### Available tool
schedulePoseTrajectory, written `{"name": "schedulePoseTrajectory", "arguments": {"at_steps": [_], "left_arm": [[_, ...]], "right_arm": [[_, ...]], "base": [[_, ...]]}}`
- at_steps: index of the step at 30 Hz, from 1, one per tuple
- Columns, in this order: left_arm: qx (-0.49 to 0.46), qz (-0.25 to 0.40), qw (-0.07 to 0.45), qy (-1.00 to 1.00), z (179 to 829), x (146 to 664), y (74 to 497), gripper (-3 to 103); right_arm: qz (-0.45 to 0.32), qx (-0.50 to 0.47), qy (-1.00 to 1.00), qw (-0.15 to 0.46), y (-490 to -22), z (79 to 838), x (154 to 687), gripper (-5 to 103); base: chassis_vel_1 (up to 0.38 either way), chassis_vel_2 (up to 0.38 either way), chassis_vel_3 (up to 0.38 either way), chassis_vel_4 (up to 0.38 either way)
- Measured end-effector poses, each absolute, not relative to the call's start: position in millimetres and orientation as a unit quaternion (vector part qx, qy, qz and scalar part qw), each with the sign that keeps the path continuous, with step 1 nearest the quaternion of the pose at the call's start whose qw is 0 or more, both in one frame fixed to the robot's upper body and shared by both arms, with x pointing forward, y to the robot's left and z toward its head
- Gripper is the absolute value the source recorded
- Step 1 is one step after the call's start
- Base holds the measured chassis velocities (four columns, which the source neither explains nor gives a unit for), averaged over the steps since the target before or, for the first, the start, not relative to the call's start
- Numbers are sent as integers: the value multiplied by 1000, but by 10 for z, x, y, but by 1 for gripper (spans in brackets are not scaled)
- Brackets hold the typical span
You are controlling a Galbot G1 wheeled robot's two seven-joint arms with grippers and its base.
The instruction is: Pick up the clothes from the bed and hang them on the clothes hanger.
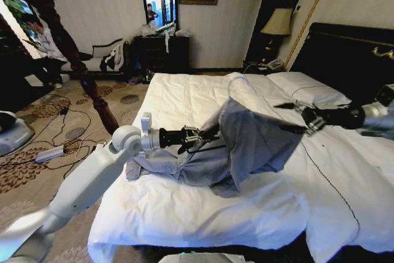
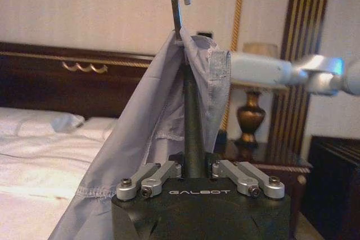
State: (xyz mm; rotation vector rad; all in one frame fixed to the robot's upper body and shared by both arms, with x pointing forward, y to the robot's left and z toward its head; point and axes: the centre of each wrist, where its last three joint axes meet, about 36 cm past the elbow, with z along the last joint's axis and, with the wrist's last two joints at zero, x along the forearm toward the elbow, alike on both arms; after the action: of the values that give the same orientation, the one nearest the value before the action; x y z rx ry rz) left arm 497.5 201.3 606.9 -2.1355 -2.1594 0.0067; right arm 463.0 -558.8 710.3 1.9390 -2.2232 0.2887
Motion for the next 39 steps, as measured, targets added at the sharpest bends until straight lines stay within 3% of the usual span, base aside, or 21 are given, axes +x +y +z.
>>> {"name": "schedulePoseTrajectory", "arguments": {"at_steps": [9,17,21,23,26,27,32,34,36,39], "left_arm": [[-714,-11,62,-697,6094,4969,1906,17],[-715,-8,61,-697,6140,4997,1811,17],[-715,-4,64,-696,6109,5028,1767,17],[-715,-4,65,-696,6107,5034,1762,17],[-717,-3,67,-694,6100,5073,1724,17],[-717,-3,67,-694,6100,5073,1724,17],[-721,-1,68,-690,6079,5102,1647,17],[-721,0,68,-689,6077,5104,1640,17],[-722,0,66,-688,6077,5115,1623,17],[-722,0,65,-689,6083,5124,1621,17]], "right_arm": [[93,685,-714,112,-5465,6939,4605,100],[96,655,-740,121,-5415,6757,4586,101],[101,647,-745,126,-5466,6711,4582,79],[101,646,-746,126,-5469,6708,4582,79],[102,644,-747,126,-5476,6708,4582,63],[102,644,-747,126,-5476,6708,4582,63],[105,645,-747,125,-5475,6705,4582,41],[106,645,-746,125,-5474,6704,4582,41],[107,646,-745,123,-5466,6705,4581,25],[108,648,-744,124,-5457,6705,4581,20]], "base": [[0,0,0,0],[0,0,0,0],[0,0,0,0],[0,0,0,0],[0,0,0,0],[0,0,0,0],[0,0,0,0],[0,0,0,0],[0,0,0,0],[0,0,0,0]]}}
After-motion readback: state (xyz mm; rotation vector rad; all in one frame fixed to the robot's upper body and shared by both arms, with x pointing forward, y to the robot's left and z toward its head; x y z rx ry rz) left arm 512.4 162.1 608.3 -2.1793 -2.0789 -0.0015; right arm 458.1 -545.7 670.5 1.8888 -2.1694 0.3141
